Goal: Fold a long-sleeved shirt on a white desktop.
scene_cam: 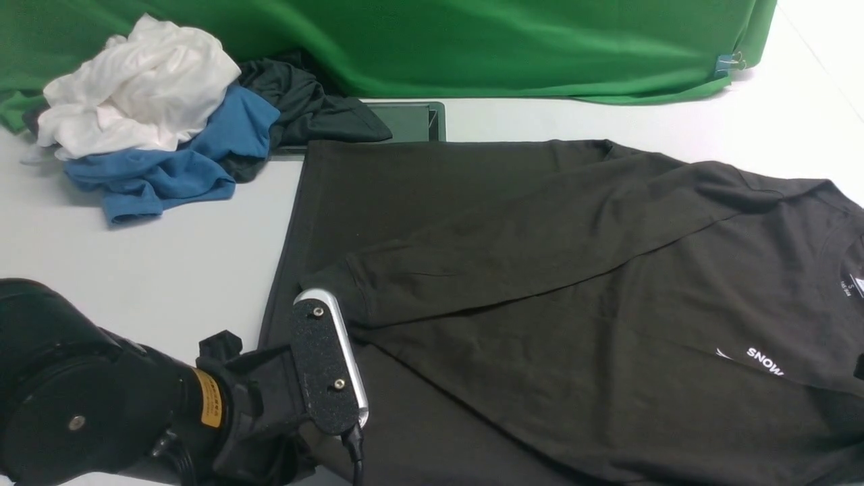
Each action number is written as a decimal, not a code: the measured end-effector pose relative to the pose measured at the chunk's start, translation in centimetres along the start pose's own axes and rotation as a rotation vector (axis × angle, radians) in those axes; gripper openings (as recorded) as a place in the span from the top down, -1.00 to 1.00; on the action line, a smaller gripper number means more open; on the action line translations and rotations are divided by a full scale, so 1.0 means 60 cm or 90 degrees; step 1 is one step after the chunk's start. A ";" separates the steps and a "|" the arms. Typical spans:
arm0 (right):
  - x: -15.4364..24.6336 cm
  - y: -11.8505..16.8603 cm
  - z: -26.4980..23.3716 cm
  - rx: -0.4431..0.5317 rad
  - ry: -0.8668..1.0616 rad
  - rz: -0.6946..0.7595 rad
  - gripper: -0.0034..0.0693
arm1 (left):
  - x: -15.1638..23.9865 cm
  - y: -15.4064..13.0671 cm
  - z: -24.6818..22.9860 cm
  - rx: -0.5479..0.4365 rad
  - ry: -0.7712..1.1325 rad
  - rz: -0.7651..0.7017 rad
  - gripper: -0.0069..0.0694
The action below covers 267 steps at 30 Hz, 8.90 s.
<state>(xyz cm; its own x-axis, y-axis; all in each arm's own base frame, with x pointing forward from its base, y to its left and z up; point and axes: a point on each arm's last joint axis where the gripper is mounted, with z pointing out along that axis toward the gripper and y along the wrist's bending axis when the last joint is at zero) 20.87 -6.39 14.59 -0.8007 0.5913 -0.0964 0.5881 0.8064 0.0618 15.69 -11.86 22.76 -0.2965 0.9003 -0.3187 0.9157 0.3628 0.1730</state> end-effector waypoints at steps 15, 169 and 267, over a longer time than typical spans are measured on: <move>0.052 -0.036 -0.097 0.077 -0.030 -0.057 0.70 | 0.010 -0.006 -0.067 -0.051 -0.056 0.014 0.75; -0.276 0.027 -0.227 -0.067 -0.241 -0.190 0.64 | -0.024 0.073 -0.075 -0.114 -0.257 -0.279 0.77; -0.207 0.401 -0.020 -0.061 -0.190 -0.516 0.81 | -0.174 0.241 0.140 0.011 -0.044 -0.217 0.77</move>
<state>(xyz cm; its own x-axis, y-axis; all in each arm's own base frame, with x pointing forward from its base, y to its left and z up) 44.82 5.70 18.49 -0.8971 -0.1820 -0.4026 -0.1741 0.9831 -0.0563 34.30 -18.06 20.75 -0.5676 0.7091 -0.4184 0.7719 0.6351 0.0294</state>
